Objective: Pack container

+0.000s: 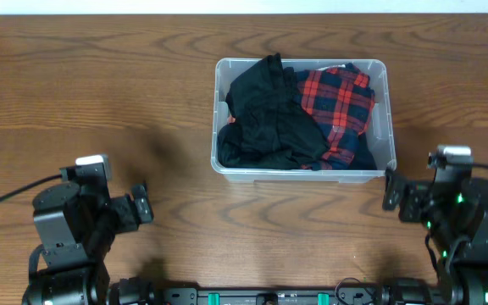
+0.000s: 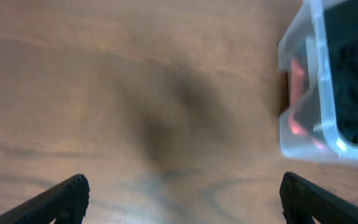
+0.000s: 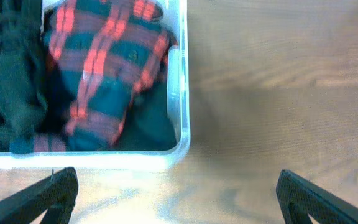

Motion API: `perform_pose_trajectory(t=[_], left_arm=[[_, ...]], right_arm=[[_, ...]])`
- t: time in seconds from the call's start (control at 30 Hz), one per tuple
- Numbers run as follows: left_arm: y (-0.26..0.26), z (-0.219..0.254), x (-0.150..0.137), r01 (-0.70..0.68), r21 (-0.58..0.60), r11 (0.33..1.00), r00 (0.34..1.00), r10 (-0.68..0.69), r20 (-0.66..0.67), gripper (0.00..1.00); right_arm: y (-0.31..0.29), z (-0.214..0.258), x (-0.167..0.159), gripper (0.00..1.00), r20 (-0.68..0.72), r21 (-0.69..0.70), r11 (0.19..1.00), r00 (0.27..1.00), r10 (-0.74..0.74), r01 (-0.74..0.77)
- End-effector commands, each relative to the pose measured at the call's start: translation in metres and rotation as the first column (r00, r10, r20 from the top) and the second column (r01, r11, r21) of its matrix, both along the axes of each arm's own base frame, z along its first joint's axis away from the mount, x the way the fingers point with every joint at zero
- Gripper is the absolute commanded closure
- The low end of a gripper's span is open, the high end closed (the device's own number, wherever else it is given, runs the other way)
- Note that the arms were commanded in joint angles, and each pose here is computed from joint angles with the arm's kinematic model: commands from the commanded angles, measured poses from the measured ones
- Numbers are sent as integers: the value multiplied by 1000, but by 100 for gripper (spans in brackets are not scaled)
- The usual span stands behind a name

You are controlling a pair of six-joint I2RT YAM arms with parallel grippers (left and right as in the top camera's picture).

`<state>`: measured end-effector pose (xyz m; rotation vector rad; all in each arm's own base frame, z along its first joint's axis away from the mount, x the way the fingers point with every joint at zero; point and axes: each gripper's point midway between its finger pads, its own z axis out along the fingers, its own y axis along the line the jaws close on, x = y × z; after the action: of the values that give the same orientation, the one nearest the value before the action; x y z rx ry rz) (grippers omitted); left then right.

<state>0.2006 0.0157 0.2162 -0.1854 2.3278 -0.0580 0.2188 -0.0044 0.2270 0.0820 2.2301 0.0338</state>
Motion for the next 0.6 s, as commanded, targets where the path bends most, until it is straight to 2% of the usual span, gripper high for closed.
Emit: perform_pose_trajectory(t=[0.0,0.13,0.33,0.47,0.57], left_arm=[[-3,-10,-11,17,-8,1000,998,-17,-56,2],[-5,-18,-20,16,-17,1000,994,-18,-104,2],[-5,-18,-20,16,-18,1000,994,-18,-107,2],[-5,-18,-20,16,-18,1000,994,-18,-107,2],[-5,-18,-20,16,-18,1000,994,-18,-107,2]], right_arm=[[2,-12,-15,1,-52,8,1000,999,0,0],[2,-30,-32,1,-150,12,1000,989,1,1],[2,-45,-49,1,-239,8,1000,971,-1,3],[-2,-41,-51,1,-213,-13,1000,977,-17,14],[0,-31,-44,1,-109,-39,999,994,20,-24]])
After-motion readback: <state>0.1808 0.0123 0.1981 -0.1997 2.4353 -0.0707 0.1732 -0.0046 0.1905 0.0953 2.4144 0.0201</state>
